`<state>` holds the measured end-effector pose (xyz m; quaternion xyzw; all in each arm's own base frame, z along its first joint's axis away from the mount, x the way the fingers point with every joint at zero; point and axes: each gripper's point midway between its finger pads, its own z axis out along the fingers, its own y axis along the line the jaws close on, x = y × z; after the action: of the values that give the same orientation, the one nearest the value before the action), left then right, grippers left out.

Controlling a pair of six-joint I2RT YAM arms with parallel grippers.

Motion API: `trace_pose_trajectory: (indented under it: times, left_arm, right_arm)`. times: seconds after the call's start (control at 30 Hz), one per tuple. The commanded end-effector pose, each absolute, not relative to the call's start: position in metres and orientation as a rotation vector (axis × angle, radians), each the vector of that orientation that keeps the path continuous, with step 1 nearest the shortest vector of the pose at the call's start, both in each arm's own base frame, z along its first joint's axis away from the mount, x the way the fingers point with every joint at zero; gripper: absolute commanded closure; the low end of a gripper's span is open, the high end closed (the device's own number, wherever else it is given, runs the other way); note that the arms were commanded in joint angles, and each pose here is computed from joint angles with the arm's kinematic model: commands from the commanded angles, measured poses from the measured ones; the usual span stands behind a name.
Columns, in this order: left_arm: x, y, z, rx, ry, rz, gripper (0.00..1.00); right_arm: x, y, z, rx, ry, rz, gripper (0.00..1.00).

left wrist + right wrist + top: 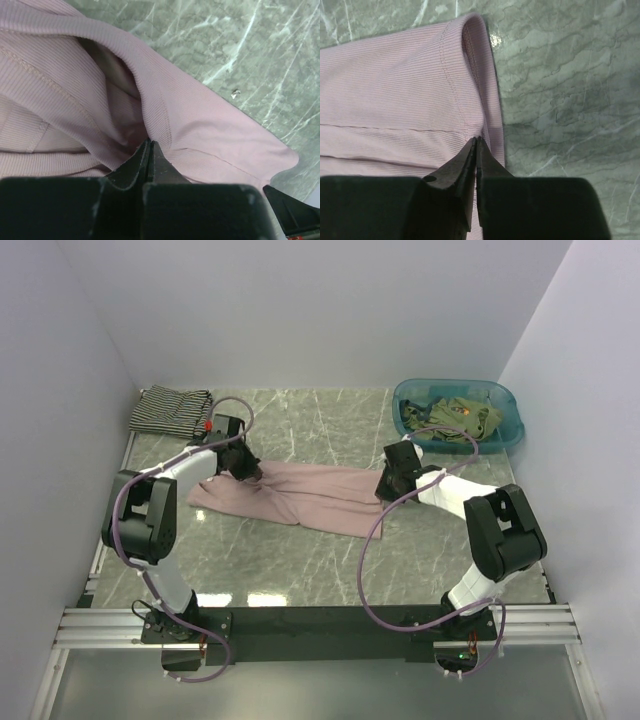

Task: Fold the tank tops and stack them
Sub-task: Fold the tank top

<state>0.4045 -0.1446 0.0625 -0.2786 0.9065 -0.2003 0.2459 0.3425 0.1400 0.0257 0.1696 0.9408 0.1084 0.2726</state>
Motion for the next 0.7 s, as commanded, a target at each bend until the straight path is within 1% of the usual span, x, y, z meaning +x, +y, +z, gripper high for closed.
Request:
trace_pose_trajectory:
  times: [0.0,0.07,0.4,0.67]
  left_arm:
    - [0.418,-0.146,0.073,-0.728,2.446,-0.572,0.99]
    - [0.419,-0.144,0.073,-0.731,2.443,-0.573,0.99]
    - [0.430,-0.125,0.080,-0.748,2.436,-0.573,0.99]
    - [0.425,-0.124,0.070,-0.742,2.480,-0.591,0.99]
  right_arm:
    - [0.356,0.143,0.044,0.450,2.472,0.303,0.98]
    - [0.355,0.143,0.046,0.449,2.468,0.300,1.00]
    - [0.349,0.135,0.071,0.458,2.403,0.303,1.00]
    - [0.338,0.133,0.067,0.463,2.410,0.314,1.00]
